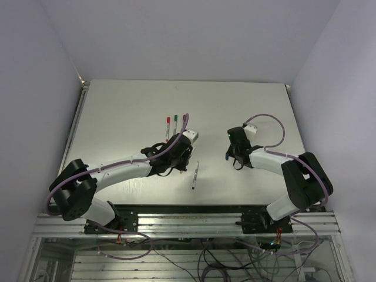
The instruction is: Insert the pens into the pen caps
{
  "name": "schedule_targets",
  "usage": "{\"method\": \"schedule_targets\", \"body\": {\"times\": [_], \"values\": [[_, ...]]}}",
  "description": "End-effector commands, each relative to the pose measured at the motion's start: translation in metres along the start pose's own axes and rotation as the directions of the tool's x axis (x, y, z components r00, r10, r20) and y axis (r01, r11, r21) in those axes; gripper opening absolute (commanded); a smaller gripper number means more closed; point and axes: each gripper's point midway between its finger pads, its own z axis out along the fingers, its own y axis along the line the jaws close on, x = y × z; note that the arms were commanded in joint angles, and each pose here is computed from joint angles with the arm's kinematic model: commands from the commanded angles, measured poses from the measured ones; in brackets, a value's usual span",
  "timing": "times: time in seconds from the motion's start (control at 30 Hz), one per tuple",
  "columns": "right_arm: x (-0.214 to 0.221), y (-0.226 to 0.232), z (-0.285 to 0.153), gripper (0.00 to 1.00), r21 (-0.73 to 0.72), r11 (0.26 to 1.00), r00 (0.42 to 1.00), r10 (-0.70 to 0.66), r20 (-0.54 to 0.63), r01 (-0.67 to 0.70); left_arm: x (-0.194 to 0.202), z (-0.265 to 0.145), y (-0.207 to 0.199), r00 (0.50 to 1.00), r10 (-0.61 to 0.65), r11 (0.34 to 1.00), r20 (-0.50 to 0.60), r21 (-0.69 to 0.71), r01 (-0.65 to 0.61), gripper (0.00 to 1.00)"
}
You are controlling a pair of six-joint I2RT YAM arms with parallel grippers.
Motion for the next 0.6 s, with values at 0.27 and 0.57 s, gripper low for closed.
{"method": "schedule_targets", "body": {"times": [0.27, 0.57], "values": [[-0.084, 0.029, -0.060, 0.00, -0.205, 0.978, 0.965, 0.077, 0.252, -0.025, -0.038, 0.001, -0.031, 0.989, -0.024, 0.987, 0.148, 0.162, 0.000, 0.07], [-0.114, 0.058, -0.125, 0.00, -0.523, 0.852, 0.898, 0.232, 0.374, -0.002, -0.064, -0.007, -0.078, 0.958, -0.123, 0.898, 0.260, 0.439, -0.004, 0.07]]}}
